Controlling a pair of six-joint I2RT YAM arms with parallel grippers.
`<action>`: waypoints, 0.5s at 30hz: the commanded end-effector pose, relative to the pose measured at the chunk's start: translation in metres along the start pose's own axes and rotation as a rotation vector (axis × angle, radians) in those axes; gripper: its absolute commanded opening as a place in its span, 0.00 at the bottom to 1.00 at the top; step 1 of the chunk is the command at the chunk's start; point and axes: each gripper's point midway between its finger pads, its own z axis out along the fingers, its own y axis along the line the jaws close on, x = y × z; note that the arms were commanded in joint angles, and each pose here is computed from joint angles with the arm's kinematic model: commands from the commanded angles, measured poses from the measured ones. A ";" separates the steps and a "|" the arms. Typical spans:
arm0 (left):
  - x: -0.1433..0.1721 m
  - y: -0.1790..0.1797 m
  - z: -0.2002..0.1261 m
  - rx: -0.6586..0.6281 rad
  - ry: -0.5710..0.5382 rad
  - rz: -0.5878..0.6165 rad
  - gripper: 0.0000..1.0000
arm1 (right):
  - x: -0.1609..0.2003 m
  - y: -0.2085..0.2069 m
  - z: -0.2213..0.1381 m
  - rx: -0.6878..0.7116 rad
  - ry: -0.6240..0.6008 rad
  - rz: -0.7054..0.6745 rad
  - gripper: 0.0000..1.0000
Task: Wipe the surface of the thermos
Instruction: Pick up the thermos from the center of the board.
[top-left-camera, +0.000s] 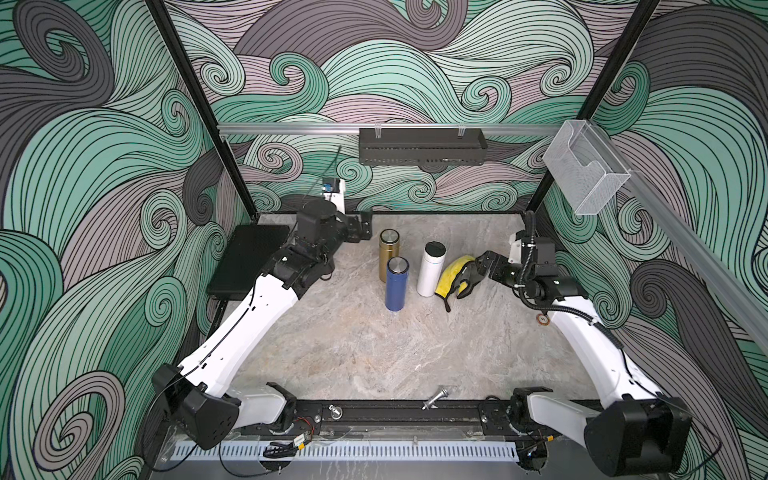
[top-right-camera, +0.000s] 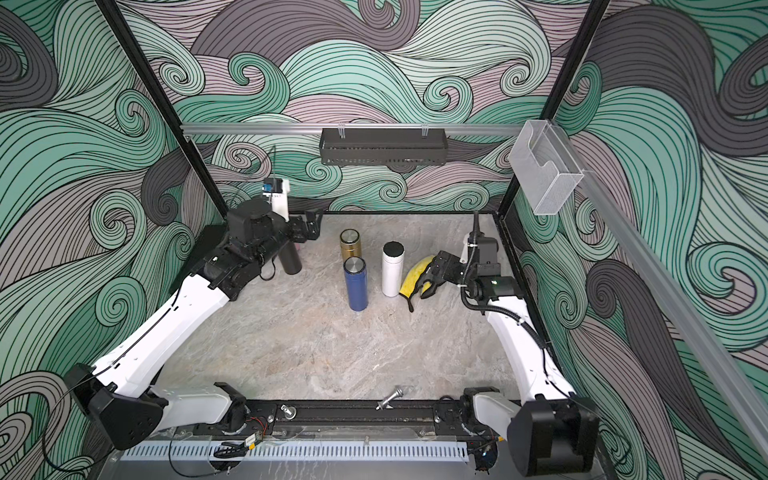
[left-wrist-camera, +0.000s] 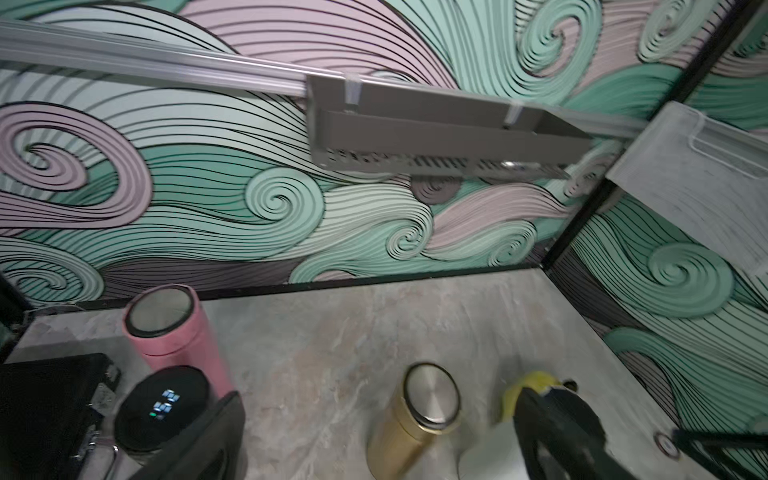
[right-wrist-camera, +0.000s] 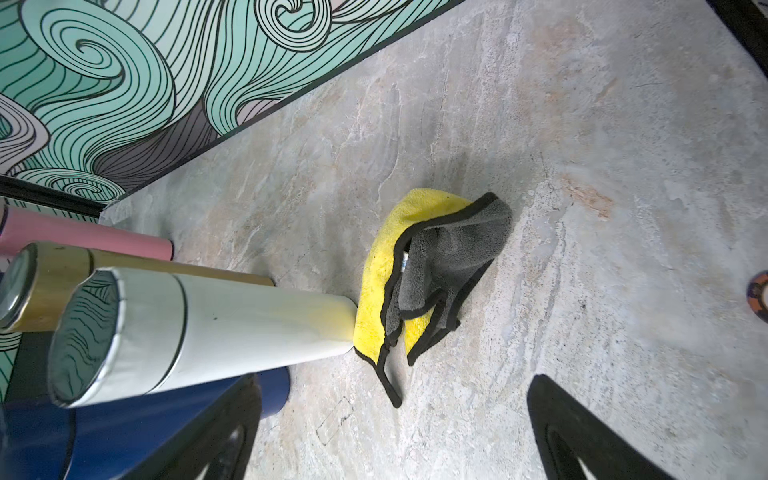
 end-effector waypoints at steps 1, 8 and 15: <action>0.023 -0.012 -0.024 0.046 0.035 -0.016 0.99 | 0.029 -0.011 -0.007 0.039 0.079 -0.008 0.99; 0.067 -0.055 -0.029 0.251 0.016 0.017 0.99 | 0.043 -0.011 -0.013 0.013 0.084 -0.028 0.99; 0.108 -0.079 -0.020 0.349 0.049 0.018 0.99 | 0.047 -0.007 -0.010 -0.035 0.063 -0.039 0.99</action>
